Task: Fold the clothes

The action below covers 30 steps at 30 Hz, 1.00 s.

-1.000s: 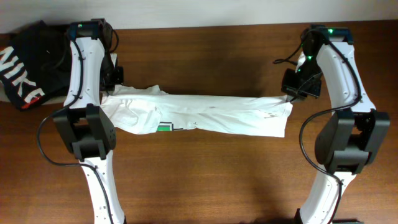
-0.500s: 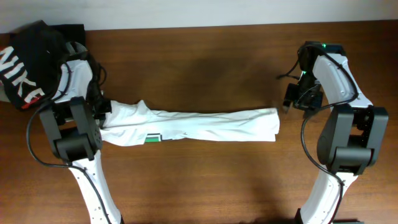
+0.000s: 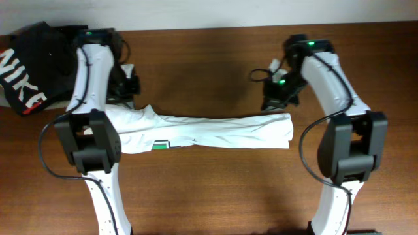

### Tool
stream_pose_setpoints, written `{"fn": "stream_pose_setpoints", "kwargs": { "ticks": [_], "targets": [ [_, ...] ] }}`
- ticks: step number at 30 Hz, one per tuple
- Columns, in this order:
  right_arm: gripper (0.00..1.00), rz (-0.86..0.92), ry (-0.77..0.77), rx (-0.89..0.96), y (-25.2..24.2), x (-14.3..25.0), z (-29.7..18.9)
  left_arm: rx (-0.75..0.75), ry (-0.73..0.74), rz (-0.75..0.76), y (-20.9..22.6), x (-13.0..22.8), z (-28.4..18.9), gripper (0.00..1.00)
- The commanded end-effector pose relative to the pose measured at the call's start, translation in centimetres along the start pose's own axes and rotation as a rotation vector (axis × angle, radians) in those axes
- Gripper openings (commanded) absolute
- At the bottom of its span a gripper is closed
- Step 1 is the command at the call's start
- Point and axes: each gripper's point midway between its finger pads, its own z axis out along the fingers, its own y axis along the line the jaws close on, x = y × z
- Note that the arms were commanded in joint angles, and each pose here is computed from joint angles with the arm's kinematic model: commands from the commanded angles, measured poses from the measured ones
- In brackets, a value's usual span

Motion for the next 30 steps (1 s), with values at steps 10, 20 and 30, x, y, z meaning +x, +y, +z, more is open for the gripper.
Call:
{"fn": "stream_pose_setpoints", "kwargs": {
  "ticks": [10,20,30],
  "targets": [
    [0.04,0.27,0.055,0.16,-11.7,4.2,6.2,-0.019,0.171,-0.127,5.2,4.3,10.9,0.05],
    [0.58,0.331,-0.069,0.169,-12.5,1.1,-6.6,-0.006,-0.21,-0.167,6.3,1.4,-3.5,0.38],
    [0.99,0.191,0.102,-0.169,-10.5,6.8,6.1,-0.003,-0.19,-0.168,6.2,1.6,-3.0,0.98]
  ]
}}
